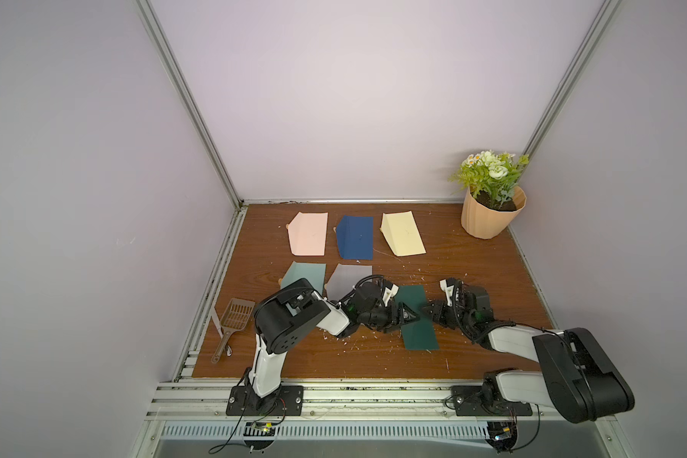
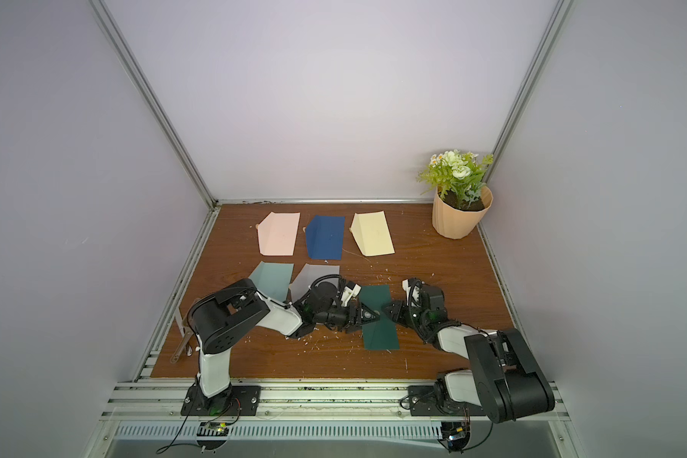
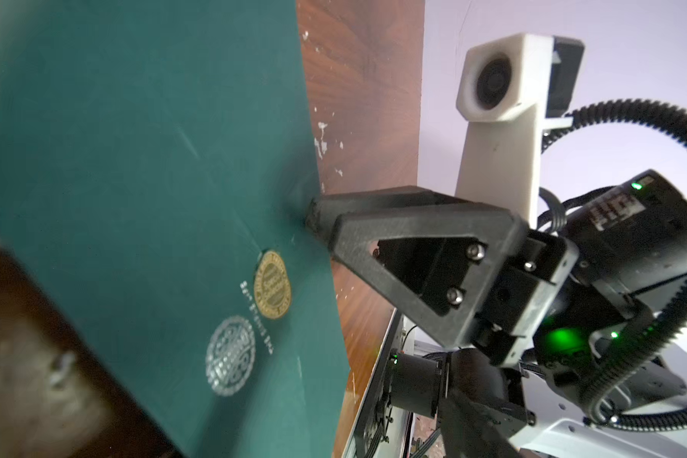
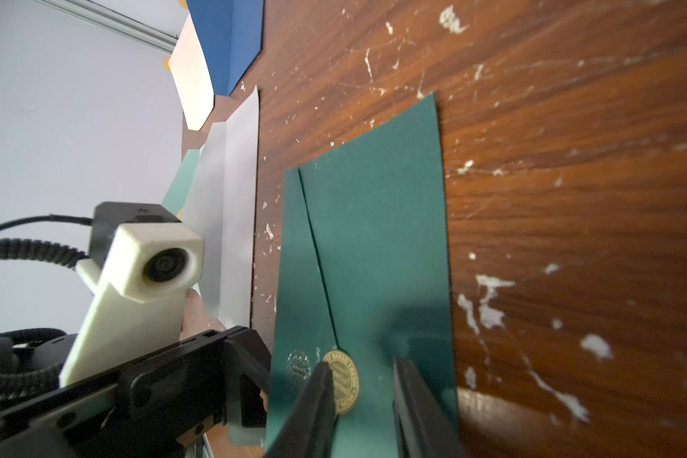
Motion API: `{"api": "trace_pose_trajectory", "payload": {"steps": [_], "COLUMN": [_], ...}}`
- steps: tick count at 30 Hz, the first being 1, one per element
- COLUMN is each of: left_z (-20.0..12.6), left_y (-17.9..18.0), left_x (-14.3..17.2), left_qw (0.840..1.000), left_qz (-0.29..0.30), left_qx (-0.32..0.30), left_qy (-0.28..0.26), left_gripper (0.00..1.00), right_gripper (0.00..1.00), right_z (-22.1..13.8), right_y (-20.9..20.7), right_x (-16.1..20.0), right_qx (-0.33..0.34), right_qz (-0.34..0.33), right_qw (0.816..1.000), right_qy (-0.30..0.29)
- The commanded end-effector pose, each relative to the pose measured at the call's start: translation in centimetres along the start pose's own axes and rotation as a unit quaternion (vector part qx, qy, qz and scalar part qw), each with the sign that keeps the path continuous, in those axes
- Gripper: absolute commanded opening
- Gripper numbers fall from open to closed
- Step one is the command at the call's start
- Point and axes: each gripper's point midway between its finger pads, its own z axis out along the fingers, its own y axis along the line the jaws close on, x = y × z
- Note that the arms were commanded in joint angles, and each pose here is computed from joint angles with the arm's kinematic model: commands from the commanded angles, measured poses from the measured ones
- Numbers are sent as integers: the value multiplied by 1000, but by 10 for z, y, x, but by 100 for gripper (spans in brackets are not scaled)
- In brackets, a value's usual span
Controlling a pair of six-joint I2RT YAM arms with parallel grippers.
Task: Open the envelope
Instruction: Pick up the envelope from the center of the board.
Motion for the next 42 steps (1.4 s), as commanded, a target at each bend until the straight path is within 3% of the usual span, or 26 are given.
{"api": "trace_pose_trajectory", "payload": {"steps": [1,3,8,14,17,24,28,33,38,42], "left_z": [9,12,14,14,13,4,-19,-72,-140,-178], "left_y": [-8,-4,3,-1,-2,-21,-47,-81,-115,-139], "left_x": [-4,-6,-9,-10,-14,-27,-36,-50,-59,-55], "left_qw": [1000,1000,1000,1000,999,988,977,964,939,932], "left_qz": [1,-3,-5,11,36,118,171,225,299,324], "left_qx": [16,13,5,2,-26,-95,-125,-126,-124,-84], "left_qy": [-2,-3,-9,-10,-6,-11,-31,-68,-113,-141], "left_gripper": [77,72,37,24,0,0,0,0,0,0], "right_gripper": [33,33,33,36,39,42,44,50,52,52], "right_z": [-1,-1,-2,-6,-13,-52,-85,-121,-126,-133], "right_y": [-31,-30,-27,-14,7,79,126,184,212,234], "right_x": [42,42,39,30,11,-47,-74,-95,-103,-110], "right_qx": [51,49,48,30,0,-56,-95,-170,-233,-284], "right_qz": [58,58,53,44,26,-35,-68,-104,-124,-144], "right_qw": [995,995,996,998,1000,995,986,967,953,934], "right_qy": [59,59,58,47,17,-69,-118,-157,-151,-158]}}
